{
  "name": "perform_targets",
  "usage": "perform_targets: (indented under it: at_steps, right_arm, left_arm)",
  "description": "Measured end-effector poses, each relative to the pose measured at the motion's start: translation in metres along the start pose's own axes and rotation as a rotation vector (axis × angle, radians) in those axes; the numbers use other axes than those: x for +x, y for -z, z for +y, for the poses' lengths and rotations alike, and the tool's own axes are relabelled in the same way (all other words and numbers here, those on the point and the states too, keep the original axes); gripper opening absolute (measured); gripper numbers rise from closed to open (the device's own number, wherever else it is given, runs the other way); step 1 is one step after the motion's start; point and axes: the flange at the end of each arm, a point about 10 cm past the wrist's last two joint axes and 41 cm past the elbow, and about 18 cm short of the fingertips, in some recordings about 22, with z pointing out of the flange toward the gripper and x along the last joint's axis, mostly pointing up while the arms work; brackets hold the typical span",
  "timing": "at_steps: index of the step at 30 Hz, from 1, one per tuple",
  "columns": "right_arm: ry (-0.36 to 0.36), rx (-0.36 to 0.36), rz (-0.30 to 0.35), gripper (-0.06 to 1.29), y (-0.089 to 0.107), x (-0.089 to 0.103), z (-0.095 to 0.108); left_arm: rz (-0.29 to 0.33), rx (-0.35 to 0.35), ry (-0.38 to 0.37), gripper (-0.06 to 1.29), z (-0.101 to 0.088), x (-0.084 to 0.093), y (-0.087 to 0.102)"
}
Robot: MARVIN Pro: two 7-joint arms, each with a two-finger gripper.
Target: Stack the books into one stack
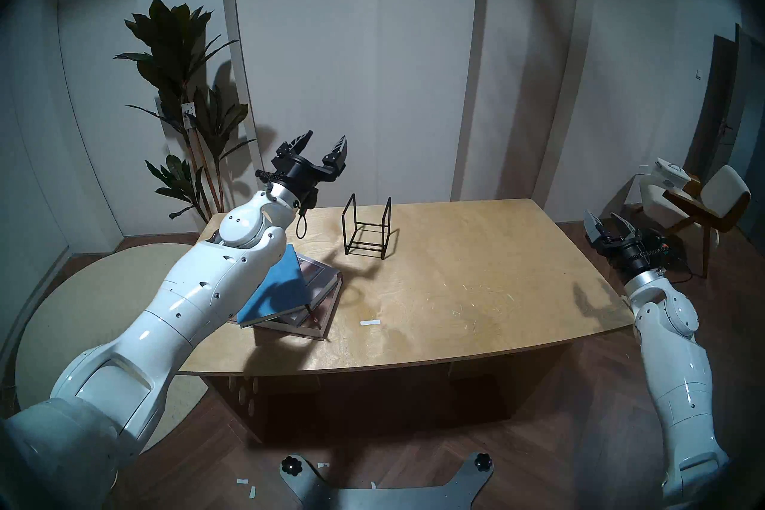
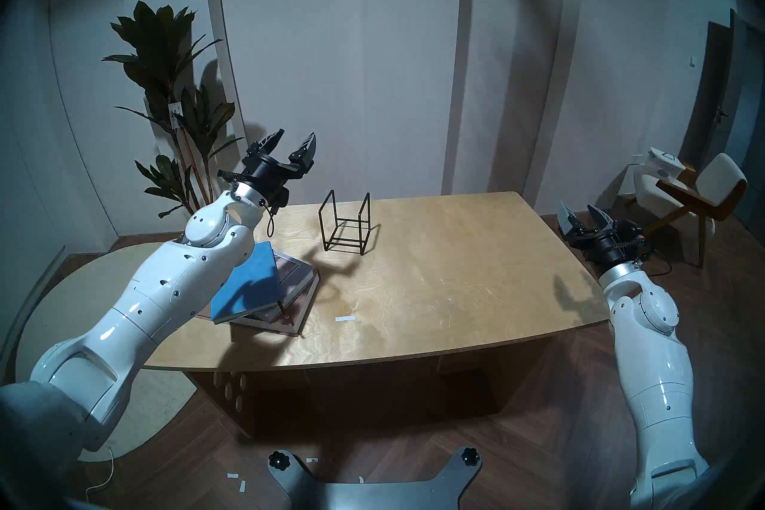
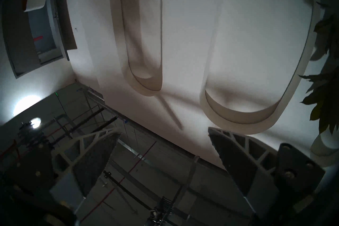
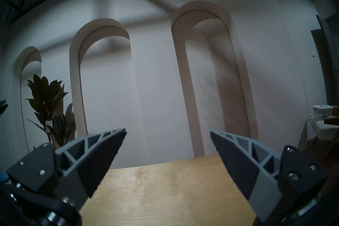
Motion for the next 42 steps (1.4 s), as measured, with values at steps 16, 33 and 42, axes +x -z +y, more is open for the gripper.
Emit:
perform_targets:
  at_steps: [16,33,42]
  right_arm:
    - [0.001,0.005,0.003,1.22,-0.001,0.001,-0.001]
    - [0.006,0.008,0.005,1.22,-0.001,0.002,-0.002]
    - [0.008,0.009,0.006,1.22,-0.001,0.003,-0.002]
  left_arm:
    - [0.079,-0.065,-0.323,1.25,0.015,0.015,-0.033]
    - [0.082,-0.118,-0.433,1.25,0.013,0.028,-0.063]
    - [0.053,-0.129,-0.467,1.25,0.014,0.029,-0.072]
